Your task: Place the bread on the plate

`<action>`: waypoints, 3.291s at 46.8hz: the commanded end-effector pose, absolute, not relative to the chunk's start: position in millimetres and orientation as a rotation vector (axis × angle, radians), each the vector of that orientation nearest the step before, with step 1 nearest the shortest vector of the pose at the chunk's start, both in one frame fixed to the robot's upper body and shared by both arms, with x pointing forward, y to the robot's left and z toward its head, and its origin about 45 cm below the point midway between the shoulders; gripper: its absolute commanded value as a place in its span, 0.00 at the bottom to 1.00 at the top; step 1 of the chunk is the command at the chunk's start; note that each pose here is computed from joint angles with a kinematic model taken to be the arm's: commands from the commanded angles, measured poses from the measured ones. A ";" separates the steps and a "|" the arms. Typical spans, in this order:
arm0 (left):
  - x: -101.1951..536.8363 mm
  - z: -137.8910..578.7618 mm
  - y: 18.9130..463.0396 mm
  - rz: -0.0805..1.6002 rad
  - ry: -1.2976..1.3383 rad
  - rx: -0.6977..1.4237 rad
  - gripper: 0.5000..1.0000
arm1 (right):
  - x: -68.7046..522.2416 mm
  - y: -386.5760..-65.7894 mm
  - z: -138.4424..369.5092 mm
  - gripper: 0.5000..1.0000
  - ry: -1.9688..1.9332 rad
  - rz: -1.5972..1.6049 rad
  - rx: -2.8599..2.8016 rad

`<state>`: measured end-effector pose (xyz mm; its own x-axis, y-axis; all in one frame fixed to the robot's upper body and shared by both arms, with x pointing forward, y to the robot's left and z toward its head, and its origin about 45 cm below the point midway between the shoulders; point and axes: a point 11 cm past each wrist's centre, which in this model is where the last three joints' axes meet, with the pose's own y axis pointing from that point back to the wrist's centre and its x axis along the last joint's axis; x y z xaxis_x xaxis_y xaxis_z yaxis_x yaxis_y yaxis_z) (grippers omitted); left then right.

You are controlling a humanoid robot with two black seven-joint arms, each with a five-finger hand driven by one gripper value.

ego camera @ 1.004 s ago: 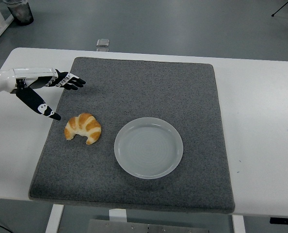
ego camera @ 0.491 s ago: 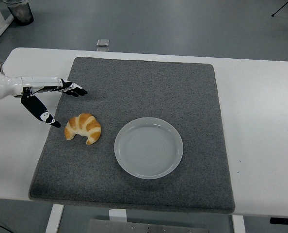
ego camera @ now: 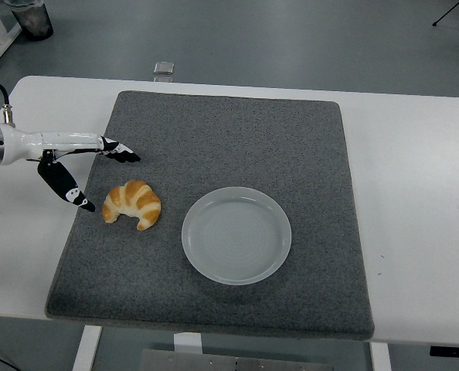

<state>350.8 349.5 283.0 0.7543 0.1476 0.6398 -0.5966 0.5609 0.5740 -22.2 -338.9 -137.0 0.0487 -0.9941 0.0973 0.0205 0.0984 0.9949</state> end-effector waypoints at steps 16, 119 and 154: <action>351.7 246.5 318.7 0.383 -0.652 0.884 0.97 | -22.2 -338.8 -137.0 0.90 -1.202 -1.113 1.143; 380.0 261.9 310.1 0.472 -0.842 0.867 0.00 | -22.2 -338.8 -137.0 0.90 -1.202 -1.113 1.143; 403.4 391.6 296.7 0.569 -0.945 0.671 0.00 | -22.2 -338.8 -137.0 0.90 -1.202 -1.113 1.143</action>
